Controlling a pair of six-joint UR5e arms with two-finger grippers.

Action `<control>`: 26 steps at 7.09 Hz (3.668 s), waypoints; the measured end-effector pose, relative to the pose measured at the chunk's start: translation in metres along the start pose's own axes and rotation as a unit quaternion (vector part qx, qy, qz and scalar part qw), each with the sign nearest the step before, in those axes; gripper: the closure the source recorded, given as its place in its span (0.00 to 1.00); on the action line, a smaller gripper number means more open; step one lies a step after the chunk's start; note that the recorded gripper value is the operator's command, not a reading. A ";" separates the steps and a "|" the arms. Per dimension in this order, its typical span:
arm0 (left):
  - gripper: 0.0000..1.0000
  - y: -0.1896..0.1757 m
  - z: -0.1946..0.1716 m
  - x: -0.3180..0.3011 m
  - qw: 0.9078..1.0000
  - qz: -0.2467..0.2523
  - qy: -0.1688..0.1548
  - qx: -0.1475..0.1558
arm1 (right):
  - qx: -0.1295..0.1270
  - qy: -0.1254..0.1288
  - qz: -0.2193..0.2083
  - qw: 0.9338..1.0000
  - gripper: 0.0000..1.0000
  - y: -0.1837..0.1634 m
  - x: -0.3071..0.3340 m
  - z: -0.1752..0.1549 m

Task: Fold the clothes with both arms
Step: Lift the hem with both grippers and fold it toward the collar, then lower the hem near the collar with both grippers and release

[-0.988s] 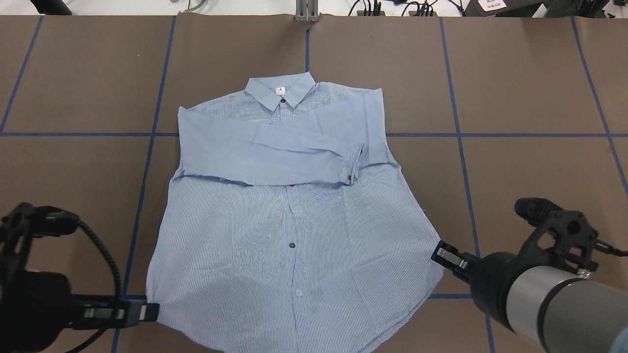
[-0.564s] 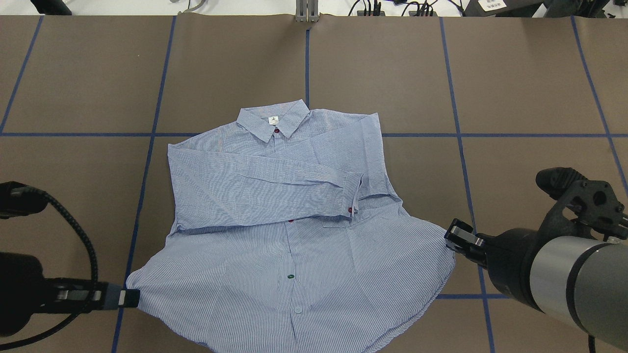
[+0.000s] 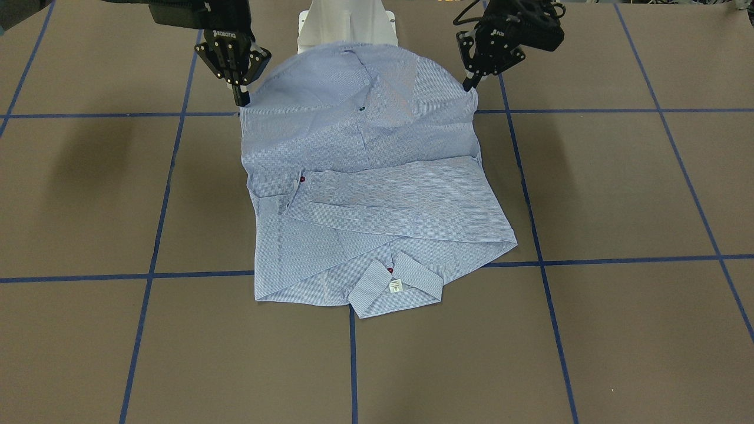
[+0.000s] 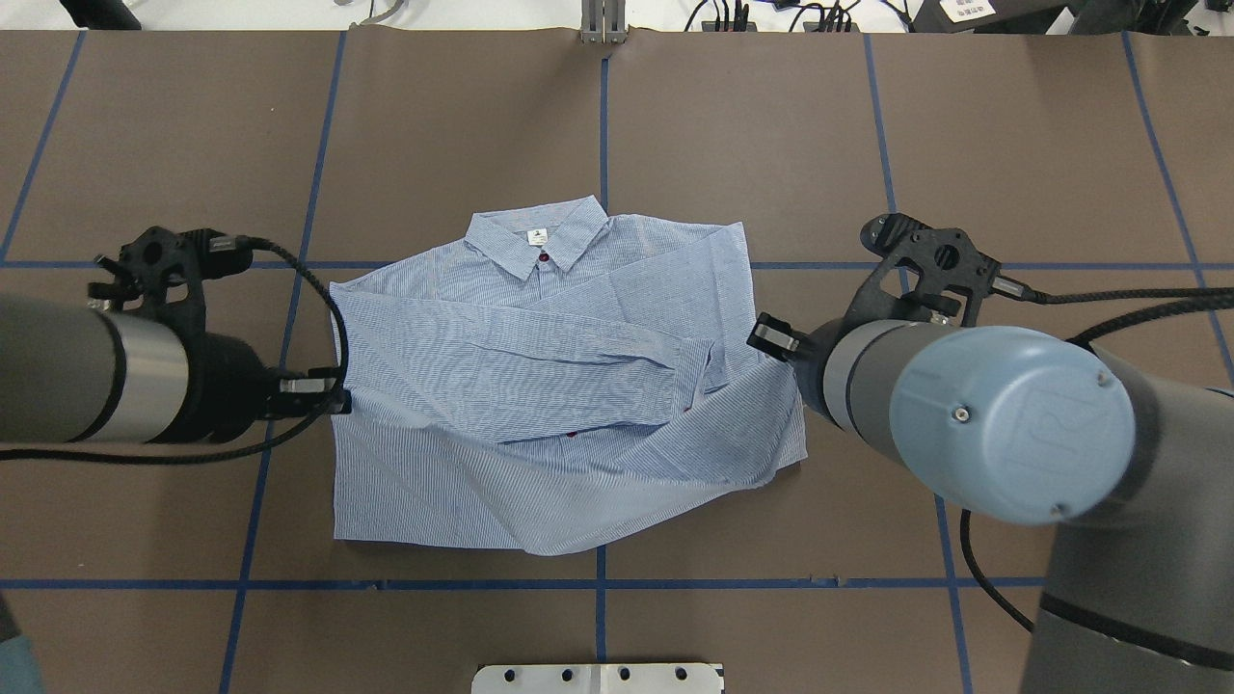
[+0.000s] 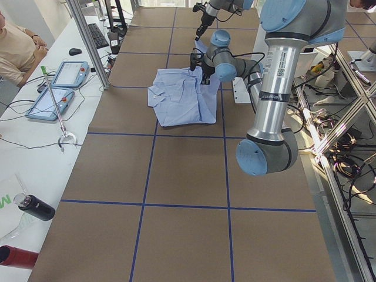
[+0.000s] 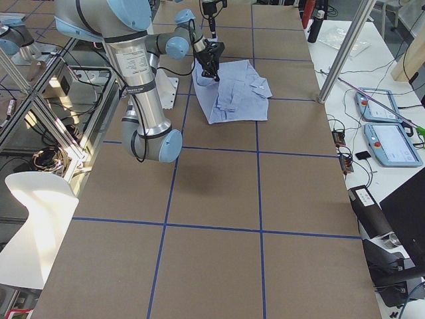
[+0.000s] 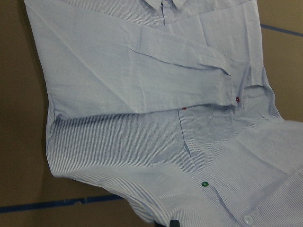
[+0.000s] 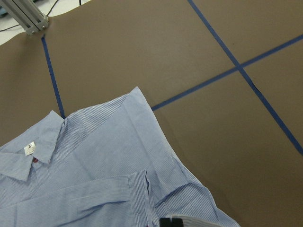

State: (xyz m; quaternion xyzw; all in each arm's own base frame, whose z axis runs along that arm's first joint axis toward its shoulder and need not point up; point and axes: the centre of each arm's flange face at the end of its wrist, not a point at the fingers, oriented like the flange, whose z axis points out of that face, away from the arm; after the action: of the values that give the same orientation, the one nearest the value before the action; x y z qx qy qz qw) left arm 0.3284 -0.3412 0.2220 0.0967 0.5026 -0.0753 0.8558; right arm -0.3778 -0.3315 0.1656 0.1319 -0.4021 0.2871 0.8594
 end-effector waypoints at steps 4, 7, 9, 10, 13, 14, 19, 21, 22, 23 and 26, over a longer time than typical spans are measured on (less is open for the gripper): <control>1.00 -0.062 0.062 -0.003 0.996 0.055 -0.055 0.034 | 0.028 0.019 -0.037 0.999 1.00 -0.062 -0.055 0.095; 1.00 -0.086 0.094 -0.003 0.995 0.056 -0.069 0.038 | 0.026 0.000 -0.043 0.999 1.00 -0.076 -0.110 0.143; 1.00 -0.102 0.105 -0.006 0.995 0.054 -0.059 0.051 | 0.019 -0.020 -0.050 0.998 1.00 -0.107 -0.123 0.149; 1.00 -0.110 0.101 -0.007 0.995 0.057 -0.052 0.059 | 0.017 -0.013 -0.058 0.998 1.00 -0.118 -0.121 0.159; 1.00 -0.130 0.078 -0.011 0.995 0.070 -0.030 0.071 | 0.014 -0.011 -0.080 0.997 1.00 -0.131 -0.116 0.180; 1.00 -0.134 0.065 -0.009 0.995 0.073 -0.014 0.062 | 0.005 -0.032 -0.079 0.996 1.00 -0.135 -0.121 0.165; 1.00 -0.136 0.057 -0.008 0.996 0.075 -0.004 0.054 | -0.015 -0.074 -0.076 0.994 1.00 -0.139 -0.133 0.128; 1.00 -0.143 0.083 -0.023 0.996 0.068 -0.027 0.046 | -0.021 -0.033 -0.088 0.995 1.00 -0.136 -0.119 0.191; 1.00 -0.149 0.102 -0.035 0.996 0.068 -0.040 0.046 | -0.024 -0.018 -0.094 0.995 1.00 -0.135 -0.111 0.215; 1.00 -0.156 0.123 -0.049 0.995 0.070 -0.053 0.050 | -0.026 -0.006 -0.102 0.994 1.00 -0.133 -0.103 0.231; 1.00 -0.167 0.169 -0.089 0.992 0.083 -0.082 0.049 | -0.030 0.007 -0.119 0.992 1.00 -0.130 -0.086 0.248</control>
State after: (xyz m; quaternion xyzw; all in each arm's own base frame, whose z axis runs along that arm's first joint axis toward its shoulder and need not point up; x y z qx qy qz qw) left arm 0.3907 -0.5414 0.3656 0.1729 0.4167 -0.0365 0.8917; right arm -0.4963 -0.5820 0.2596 0.1506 -0.3861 0.1715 0.8938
